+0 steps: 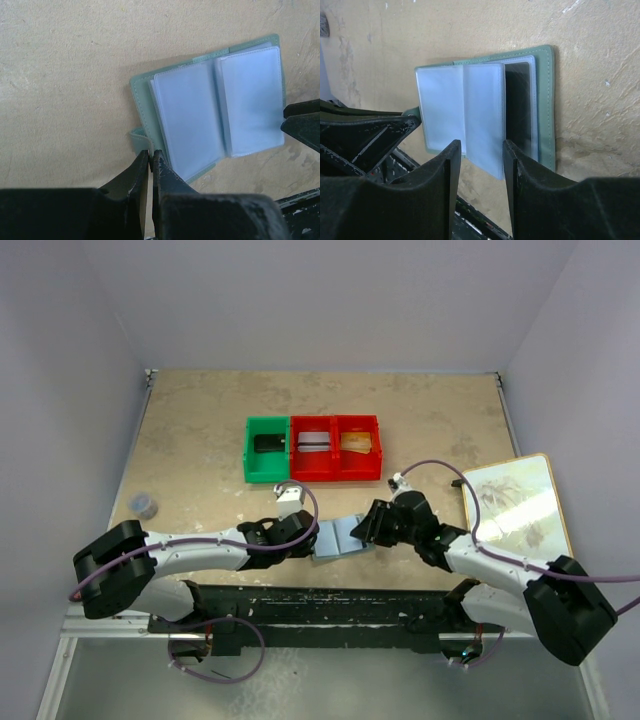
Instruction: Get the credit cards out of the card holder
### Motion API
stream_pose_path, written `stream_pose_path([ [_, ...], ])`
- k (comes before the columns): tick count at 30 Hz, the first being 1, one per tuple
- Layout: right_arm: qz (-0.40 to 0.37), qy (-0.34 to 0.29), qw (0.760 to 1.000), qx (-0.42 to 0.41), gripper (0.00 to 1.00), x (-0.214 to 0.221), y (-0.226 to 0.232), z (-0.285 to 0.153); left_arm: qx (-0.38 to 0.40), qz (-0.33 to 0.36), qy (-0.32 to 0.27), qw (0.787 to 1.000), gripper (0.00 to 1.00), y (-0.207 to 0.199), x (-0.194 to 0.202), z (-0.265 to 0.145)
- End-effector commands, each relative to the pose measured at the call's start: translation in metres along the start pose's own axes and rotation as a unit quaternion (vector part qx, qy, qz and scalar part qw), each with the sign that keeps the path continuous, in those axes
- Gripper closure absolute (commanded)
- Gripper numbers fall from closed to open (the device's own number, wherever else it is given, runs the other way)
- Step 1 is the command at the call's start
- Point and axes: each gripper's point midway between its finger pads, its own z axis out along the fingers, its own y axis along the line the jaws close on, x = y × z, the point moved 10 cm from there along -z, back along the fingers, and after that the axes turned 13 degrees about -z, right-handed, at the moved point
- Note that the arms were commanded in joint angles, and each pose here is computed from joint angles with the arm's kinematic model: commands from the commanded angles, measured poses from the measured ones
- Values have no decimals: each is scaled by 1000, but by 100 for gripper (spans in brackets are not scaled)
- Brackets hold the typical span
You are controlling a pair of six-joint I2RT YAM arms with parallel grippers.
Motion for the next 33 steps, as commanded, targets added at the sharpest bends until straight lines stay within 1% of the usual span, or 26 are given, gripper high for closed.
stream_pose_path([
  [1, -23, 4, 1000, -21, 58, -13, 12, 0, 23, 2, -10, 1000, 100, -15, -6, -3],
  [8, -47, 27, 999, 8, 59, -16, 13, -1, 21, 1, -11, 1000, 100, -15, -7, -3],
  [10, -50, 29, 998, 14, 62, -16, 14, -1, 20, 3, -11, 1000, 100, -14, -7, -3],
  [13, -54, 25, 997, 42, 63, -19, 15, -5, 20, 3, -12, 1000, 100, -15, -7, -3],
  [16, -64, 24, 996, 55, 63, -23, 16, -7, 19, 5, -12, 1000, 100, -15, -7, -3],
  [21, -81, 41, 995, 51, 62, -25, 18, -4, 12, 9, -14, 1000, 100, -13, -8, -4],
  [30, -86, 53, 990, 98, 63, -21, 16, -1, 12, 4, -15, 1000, 100, -11, -6, -2],
  [33, -86, 55, 990, 101, 62, -20, 16, 0, 13, 7, -15, 1000, 100, -12, -7, -2],
])
